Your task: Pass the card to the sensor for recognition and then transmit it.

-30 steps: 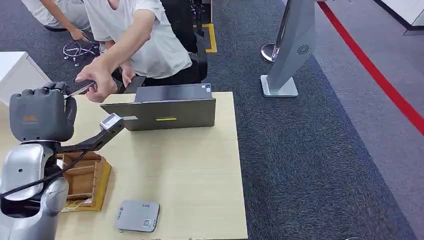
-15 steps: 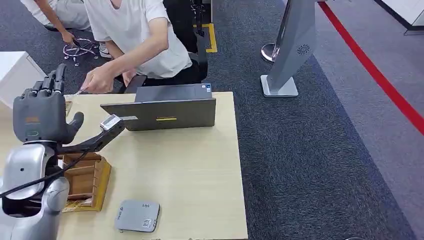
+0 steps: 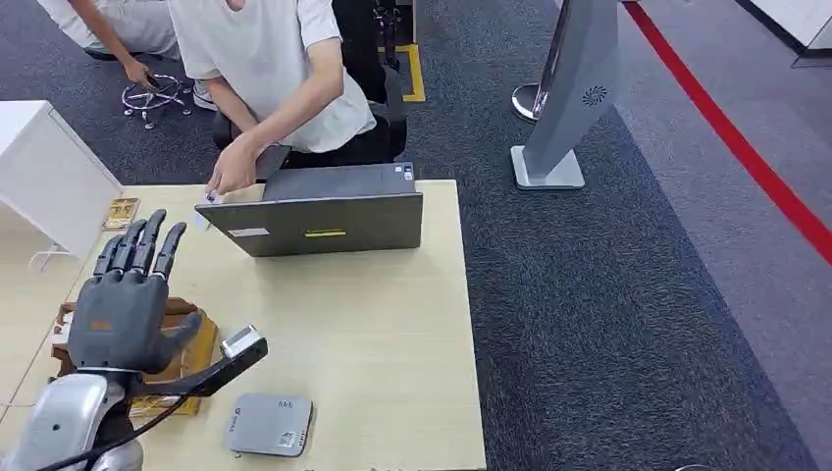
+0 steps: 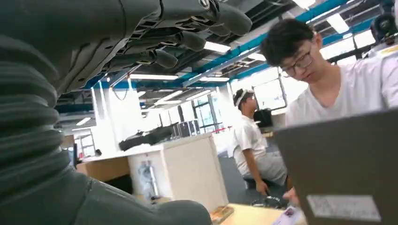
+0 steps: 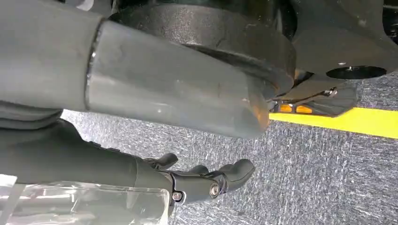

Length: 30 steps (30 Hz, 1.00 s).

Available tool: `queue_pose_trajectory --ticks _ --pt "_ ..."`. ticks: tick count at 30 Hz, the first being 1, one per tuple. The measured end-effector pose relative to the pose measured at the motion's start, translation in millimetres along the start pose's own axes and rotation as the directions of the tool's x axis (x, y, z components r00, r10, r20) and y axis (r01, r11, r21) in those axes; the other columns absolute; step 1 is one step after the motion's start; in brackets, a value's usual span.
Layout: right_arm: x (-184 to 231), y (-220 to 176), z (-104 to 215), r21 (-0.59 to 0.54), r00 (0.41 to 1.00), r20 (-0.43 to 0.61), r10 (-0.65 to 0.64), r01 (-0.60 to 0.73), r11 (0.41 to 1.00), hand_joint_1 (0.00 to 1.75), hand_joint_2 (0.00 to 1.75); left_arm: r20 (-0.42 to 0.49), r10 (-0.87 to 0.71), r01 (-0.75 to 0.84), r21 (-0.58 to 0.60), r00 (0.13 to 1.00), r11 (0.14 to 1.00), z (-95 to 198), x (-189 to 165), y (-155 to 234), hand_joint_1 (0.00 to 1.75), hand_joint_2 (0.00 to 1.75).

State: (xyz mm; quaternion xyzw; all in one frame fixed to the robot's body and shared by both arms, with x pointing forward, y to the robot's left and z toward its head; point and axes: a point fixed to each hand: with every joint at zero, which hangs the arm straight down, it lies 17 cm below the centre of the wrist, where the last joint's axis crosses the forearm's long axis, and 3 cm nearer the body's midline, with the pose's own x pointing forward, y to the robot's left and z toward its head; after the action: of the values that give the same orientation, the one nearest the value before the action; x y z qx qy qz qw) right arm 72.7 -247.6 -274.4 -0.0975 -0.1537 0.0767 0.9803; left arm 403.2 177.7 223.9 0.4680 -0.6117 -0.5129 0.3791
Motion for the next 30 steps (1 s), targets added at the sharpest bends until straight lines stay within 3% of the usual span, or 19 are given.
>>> queue_pose_trajectory --ticks 8,11,18,30 --pt "-0.2 -2.8 -0.4 -0.015 1.000 -0.002 -0.007 0.007 1.000 0.00 0.00 0.012 0.021 -0.021 -0.017 1.000 1.000 16.1 5.8 -4.9 0.00 1.75" --pt "-2.7 -5.4 -0.1 -0.039 0.999 -0.013 -0.039 0.039 0.998 0.00 0.00 0.022 0.067 -0.066 -0.042 0.998 0.997 46.0 13.5 -19.4 0.00 1.75" --pt "-5.8 -9.5 0.2 -0.072 0.998 -0.025 -0.065 0.063 0.995 0.00 0.00 -0.094 0.157 -0.169 -0.140 0.983 0.976 122.1 9.0 -60.0 0.00 1.75" --pt "-6.0 -9.3 0.1 -0.070 0.998 -0.026 -0.049 0.047 0.996 0.00 0.00 -0.200 0.203 -0.247 -0.230 0.959 0.941 159.5 -13.8 -88.2 0.00 1.75"
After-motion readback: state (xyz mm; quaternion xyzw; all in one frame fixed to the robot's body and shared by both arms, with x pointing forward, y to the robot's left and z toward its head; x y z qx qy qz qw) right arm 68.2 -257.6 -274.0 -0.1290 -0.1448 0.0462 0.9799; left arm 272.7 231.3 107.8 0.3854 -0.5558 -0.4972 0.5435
